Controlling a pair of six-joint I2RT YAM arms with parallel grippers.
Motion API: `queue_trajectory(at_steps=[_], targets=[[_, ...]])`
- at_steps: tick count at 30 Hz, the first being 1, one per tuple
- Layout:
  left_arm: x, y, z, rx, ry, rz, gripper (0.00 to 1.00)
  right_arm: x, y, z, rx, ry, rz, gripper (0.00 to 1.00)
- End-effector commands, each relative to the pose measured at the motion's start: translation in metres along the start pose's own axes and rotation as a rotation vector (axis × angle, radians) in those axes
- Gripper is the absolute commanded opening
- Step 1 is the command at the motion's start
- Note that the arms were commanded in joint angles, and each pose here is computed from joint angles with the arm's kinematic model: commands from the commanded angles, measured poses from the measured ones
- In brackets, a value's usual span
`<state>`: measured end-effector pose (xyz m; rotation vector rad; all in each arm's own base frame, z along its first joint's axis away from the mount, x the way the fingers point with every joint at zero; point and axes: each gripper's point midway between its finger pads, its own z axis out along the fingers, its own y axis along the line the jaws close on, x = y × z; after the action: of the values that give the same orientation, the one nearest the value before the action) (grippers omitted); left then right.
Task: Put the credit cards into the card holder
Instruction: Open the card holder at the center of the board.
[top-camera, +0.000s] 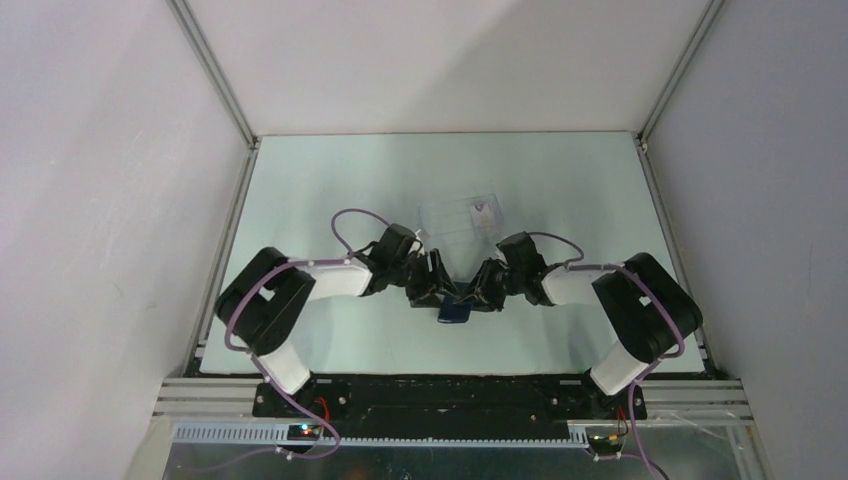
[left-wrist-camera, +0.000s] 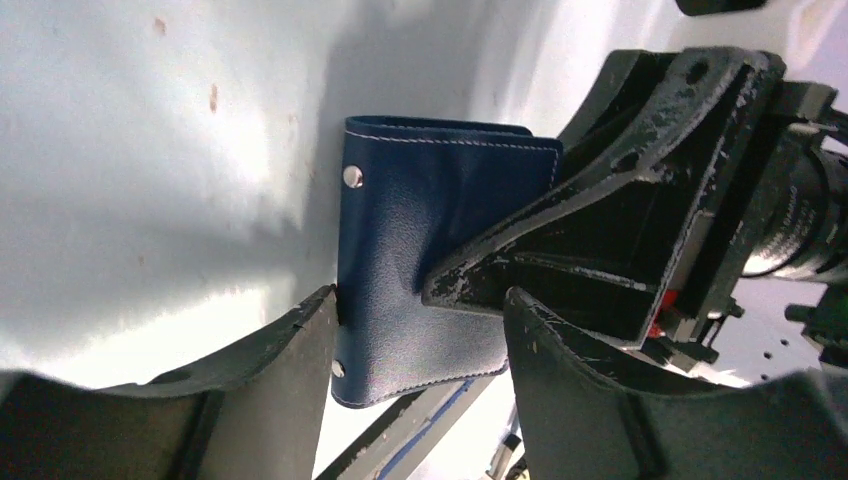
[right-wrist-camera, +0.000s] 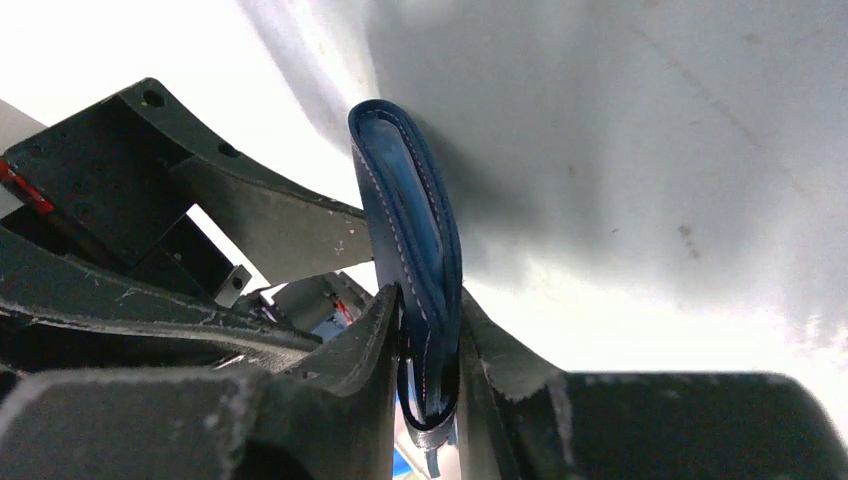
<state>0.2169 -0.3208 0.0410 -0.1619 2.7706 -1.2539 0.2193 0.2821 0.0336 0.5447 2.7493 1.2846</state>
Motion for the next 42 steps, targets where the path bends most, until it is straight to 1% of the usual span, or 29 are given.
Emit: queue_trajectory(at_steps=[1,2,3,4,5,6,7,9,11,13,15,17,21,23,28,32,34,36,37,38,39,40,41,42], targets=[[0.003,-0.047,-0.029,0.153,-0.041,0.066,0.65,-0.008,0.039,-0.014,-0.131,-0.049,-0.108,0.13],[0.0,-0.053,-0.038,0.17,-0.068,0.076,0.65,-0.009,0.043,-0.018,-0.146,-0.054,-0.124,0.11],[-0.003,-0.049,-0.041,0.159,-0.096,0.071,0.67,-0.01,0.051,-0.025,-0.176,-0.064,-0.143,0.09],[-0.005,-0.056,-0.051,0.178,-0.129,0.087,0.68,-0.011,0.056,-0.03,-0.192,-0.072,-0.161,0.08],[-0.01,-0.049,-0.055,0.159,-0.169,0.079,0.7,-0.013,0.066,-0.04,-0.224,-0.086,-0.18,0.08],[-0.015,-0.054,-0.067,0.166,-0.222,0.09,0.72,-0.013,0.075,-0.05,-0.251,-0.096,-0.214,0.07],[-0.017,-0.049,-0.072,0.158,-0.25,0.083,0.72,-0.018,0.079,-0.057,-0.261,-0.113,-0.238,0.06],[-0.021,-0.058,-0.097,0.198,-0.327,0.1,0.74,-0.022,0.095,-0.077,-0.297,-0.14,-0.287,0.05],[-0.021,-0.065,-0.113,0.234,-0.367,0.12,0.76,-0.022,0.114,-0.098,-0.359,-0.156,-0.349,0.04],[-0.018,-0.078,-0.129,0.283,-0.393,0.164,0.78,-0.021,0.129,-0.113,-0.413,-0.145,-0.387,0.01],[-0.015,-0.093,-0.145,0.336,-0.413,0.222,0.79,-0.015,0.141,-0.126,-0.474,-0.094,-0.413,0.0],[-0.009,-0.108,-0.159,0.391,-0.421,0.285,0.82,-0.006,0.153,-0.137,-0.533,-0.02,-0.435,0.0],[0.001,-0.133,-0.18,0.487,-0.414,0.388,0.82,0.003,0.173,-0.15,-0.609,0.02,-0.456,0.0],[0.004,-0.141,-0.186,0.515,-0.407,0.417,0.81,0.008,0.181,-0.153,-0.642,0.039,-0.46,0.0],[0.006,-0.148,-0.184,0.553,-0.379,0.434,0.77,0.023,0.201,-0.16,-0.728,0.092,-0.472,0.0],[0.01,-0.158,-0.185,0.61,-0.349,0.434,0.73,0.031,0.208,-0.155,-0.737,0.122,-0.479,0.0],[0.012,-0.162,-0.186,0.628,-0.342,0.443,0.7,0.032,0.209,-0.15,-0.729,0.135,-0.478,0.0],[0.012,-0.163,-0.187,0.635,-0.342,0.444,0.64,0.035,0.211,-0.147,-0.729,0.148,-0.484,0.0],[0.012,-0.163,-0.186,0.636,-0.342,0.442,0.57,0.037,0.211,-0.146,-0.728,0.154,-0.484,0.01],[0.012,-0.163,-0.186,0.637,-0.34,0.44,0.54,0.037,0.212,-0.145,-0.73,0.154,-0.485,0.01],[0.013,-0.161,-0.184,0.635,-0.336,0.436,0.43,0.037,0.213,-0.145,-0.731,0.153,-0.485,0.02],[0.013,-0.162,-0.185,0.639,-0.338,0.434,0.36,0.037,0.213,-0.145,-0.731,0.152,-0.485,0.02],[0.013,-0.16,-0.184,0.636,-0.338,0.428,0.2,0.036,0.214,-0.145,-0.729,0.147,-0.482,0.04],[0.012,-0.16,-0.185,0.634,-0.349,0.421,0.12,0.035,0.213,-0.144,-0.72,0.138,-0.477,0.05]])
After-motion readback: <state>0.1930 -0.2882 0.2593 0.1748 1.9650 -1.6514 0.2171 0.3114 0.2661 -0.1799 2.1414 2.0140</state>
